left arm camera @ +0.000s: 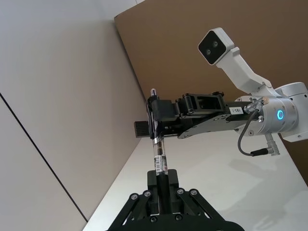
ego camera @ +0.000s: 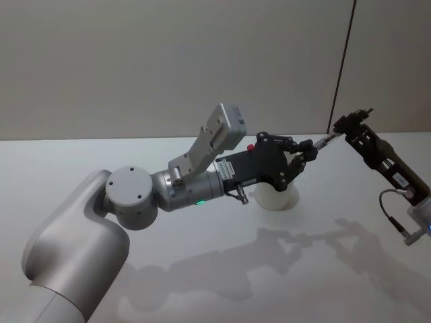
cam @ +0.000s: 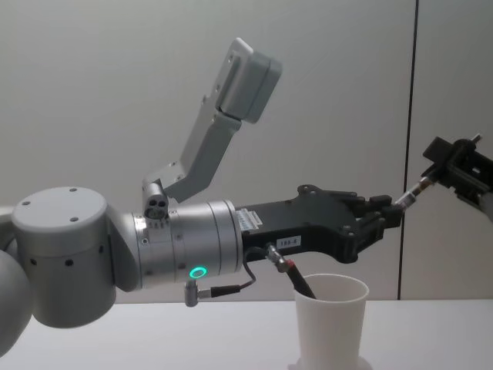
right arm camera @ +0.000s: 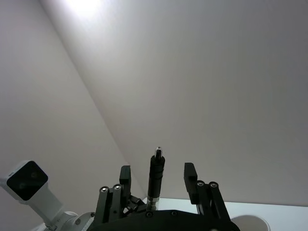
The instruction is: Place the pen into the pen holder.
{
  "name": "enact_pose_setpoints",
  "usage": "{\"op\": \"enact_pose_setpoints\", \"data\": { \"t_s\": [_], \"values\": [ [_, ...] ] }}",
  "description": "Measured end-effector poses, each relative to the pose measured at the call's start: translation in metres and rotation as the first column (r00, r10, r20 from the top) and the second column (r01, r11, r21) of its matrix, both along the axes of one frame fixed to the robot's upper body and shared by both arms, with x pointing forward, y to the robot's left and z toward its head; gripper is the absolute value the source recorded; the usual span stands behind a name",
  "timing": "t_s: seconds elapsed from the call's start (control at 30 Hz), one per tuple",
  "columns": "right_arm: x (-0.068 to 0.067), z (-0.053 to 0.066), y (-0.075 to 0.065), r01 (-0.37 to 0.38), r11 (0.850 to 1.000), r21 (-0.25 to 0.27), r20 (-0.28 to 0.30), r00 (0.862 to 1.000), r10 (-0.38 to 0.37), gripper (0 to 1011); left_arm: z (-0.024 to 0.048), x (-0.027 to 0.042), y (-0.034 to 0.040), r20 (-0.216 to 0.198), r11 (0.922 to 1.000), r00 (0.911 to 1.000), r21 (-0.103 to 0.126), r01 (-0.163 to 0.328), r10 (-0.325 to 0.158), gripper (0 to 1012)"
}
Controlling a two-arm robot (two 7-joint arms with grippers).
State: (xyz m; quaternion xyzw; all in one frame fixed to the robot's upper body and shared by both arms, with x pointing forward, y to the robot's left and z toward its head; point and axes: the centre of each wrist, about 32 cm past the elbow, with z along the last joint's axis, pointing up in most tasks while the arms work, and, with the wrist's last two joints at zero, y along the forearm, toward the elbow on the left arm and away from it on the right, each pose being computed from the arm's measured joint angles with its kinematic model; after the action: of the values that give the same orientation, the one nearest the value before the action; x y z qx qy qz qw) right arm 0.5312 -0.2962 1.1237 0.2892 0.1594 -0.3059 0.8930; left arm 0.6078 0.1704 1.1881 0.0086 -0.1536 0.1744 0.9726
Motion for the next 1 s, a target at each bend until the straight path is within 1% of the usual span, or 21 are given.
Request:
{"op": "enact_pose_setpoints", "data": {
  "t_s": [0.03,0.13,0.17,0.2,0.23,0.3,0.4,0.47,0.5,0.57,0.63,1.0],
  "values": [
    [0.0004,-0.0001,0.0000,-0.002,1.000,0.001,0.003,1.000,0.002,681,0.0000,0.0000,0.0000,0.000,1.0000,1.0000,0.000,0.000,0.000,136],
    [0.0011,-0.0001,0.0000,-0.006,1.000,0.003,0.009,1.000,0.006,609,0.0000,0.0000,0.0000,0.000,1.0000,1.0000,0.000,0.000,0.000,136],
    [0.0015,-0.0001,0.0000,-0.009,1.000,0.005,0.013,1.000,0.008,547,0.0000,0.0000,0.0000,0.000,1.0000,1.0000,0.000,0.000,0.000,136],
    [0.0017,-0.0001,0.0000,-0.010,1.000,0.006,0.015,1.000,0.010,534,0.0000,0.0000,0.0000,0.000,1.0000,1.0000,0.000,0.000,0.000,136],
    [0.0019,-0.0002,-0.0001,-0.012,1.000,0.008,0.018,1.000,0.012,464,0.0000,0.0000,0.0000,0.000,1.0000,1.0000,0.000,0.000,0.000,136],
    [0.0021,-0.0001,0.0000,-0.014,1.000,0.009,0.020,1.000,0.013,446,0.0000,0.0000,0.0000,0.000,1.0000,1.0000,0.000,0.000,0.000,136],
    [0.0026,0.0000,-0.0001,-0.018,1.000,0.014,0.027,0.999,0.018,329,0.0000,0.0000,0.0000,0.000,1.0000,1.0000,0.000,0.000,0.000,136],
    [0.0027,0.0001,-0.0001,-0.020,1.000,0.016,0.030,0.999,0.019,281,0.0000,0.0000,0.0000,0.000,1.0000,1.0000,0.000,0.000,0.000,136],
    [0.0029,0.0003,-0.0002,-0.021,1.000,0.018,0.033,0.999,0.020,223,0.0000,0.0000,0.0000,0.000,1.0000,1.0000,0.000,0.000,0.000,136],
    [0.0031,0.0005,-0.0003,-0.022,1.000,0.019,0.036,0.999,0.021,189,0.0000,0.0000,0.0000,0.000,1.0000,1.0000,0.000,0.000,0.000,136],
    [0.0033,0.0006,-0.0004,-0.023,1.000,0.020,0.038,0.999,0.022,128,0.0000,0.0000,0.0000,0.000,1.0000,1.0000,0.000,0.000,0.000,136],
    [0.0042,0.0017,-0.0009,-0.024,0.999,0.024,0.048,0.999,0.023,124,0.0003,0.0000,-0.0002,0.002,1.0000,1.0000,-0.003,0.001,-0.001,136]
  ]
}}
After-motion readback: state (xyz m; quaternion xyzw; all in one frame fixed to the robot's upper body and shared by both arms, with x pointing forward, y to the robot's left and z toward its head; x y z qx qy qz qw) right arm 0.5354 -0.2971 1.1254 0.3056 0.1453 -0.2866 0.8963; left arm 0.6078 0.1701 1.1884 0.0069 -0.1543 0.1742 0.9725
